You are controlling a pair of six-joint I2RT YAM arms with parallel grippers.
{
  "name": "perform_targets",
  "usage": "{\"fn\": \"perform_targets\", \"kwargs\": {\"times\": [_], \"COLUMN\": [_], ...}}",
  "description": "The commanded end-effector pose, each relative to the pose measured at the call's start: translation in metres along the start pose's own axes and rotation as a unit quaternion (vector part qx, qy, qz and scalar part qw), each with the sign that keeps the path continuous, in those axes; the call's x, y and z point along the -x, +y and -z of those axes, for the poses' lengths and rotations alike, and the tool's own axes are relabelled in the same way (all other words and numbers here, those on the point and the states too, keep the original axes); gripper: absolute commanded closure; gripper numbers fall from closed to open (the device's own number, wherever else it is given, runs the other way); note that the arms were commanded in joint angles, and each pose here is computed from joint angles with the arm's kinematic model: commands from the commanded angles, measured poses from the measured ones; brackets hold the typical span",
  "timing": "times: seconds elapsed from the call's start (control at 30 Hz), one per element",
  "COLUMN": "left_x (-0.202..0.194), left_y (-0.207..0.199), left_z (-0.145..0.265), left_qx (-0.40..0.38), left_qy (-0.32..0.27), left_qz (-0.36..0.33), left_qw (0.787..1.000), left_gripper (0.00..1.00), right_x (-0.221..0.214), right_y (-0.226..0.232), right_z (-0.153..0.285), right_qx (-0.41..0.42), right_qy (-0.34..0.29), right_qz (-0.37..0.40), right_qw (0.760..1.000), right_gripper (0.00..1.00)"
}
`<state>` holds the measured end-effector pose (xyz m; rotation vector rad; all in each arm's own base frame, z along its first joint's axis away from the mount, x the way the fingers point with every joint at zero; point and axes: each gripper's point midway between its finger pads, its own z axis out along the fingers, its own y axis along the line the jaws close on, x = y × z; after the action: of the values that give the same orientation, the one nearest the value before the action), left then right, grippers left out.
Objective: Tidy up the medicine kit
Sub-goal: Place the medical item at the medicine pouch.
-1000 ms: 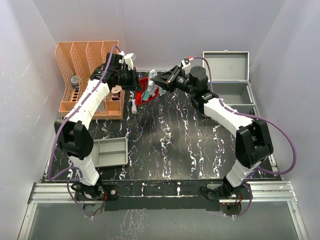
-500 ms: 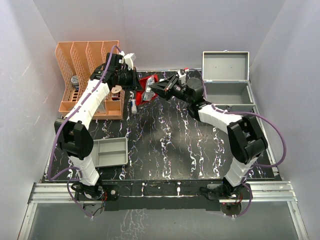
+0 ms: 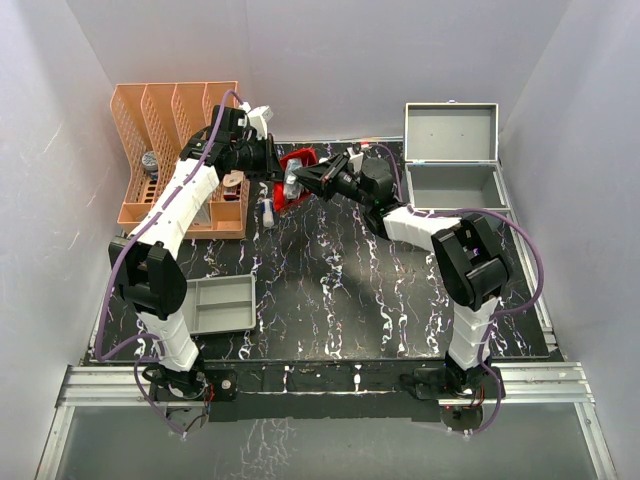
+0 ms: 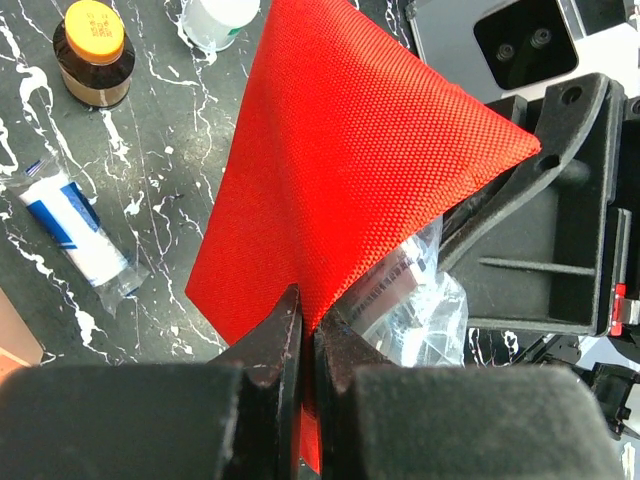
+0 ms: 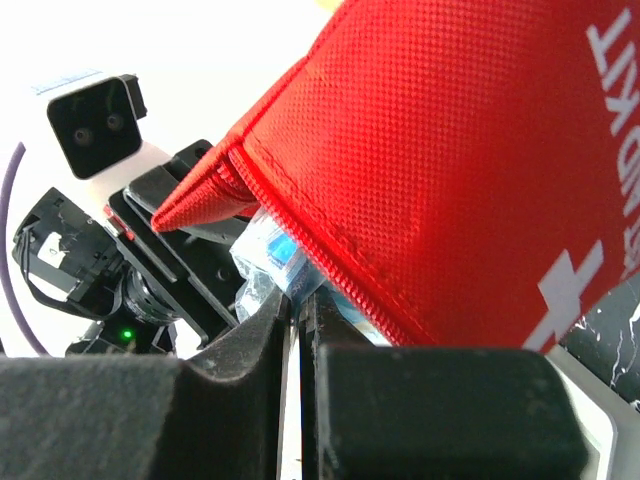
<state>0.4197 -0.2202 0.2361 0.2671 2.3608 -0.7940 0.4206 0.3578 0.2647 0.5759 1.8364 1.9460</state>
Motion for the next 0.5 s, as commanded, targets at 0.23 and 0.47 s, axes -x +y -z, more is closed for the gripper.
{"fn": "perform_targets", "kwargs": {"times": [0.23, 0.47], "left_x": [0.019, 0.016], "left_y": [-0.036, -0.041], "left_z": [0.027, 0.03], "left_qx": [-0.054, -0.068], "left_qy": [-0.034, -0.031], "left_qz": [-0.019, -0.02], "left_qw": [0.998, 0.997], "left_gripper": [1.0, 1.0], "right_x": [0.012, 0.023], "right_y": [0.033, 0.012], "right_z": [-0.013, -0.016], "right_qx": [0.04, -0.014], "right_qy": [-0.022, -0.038], "right_qz": [0.032, 0.042], "right_qw": [0.998, 0.998], "right_gripper": [1.0, 1.0]}}
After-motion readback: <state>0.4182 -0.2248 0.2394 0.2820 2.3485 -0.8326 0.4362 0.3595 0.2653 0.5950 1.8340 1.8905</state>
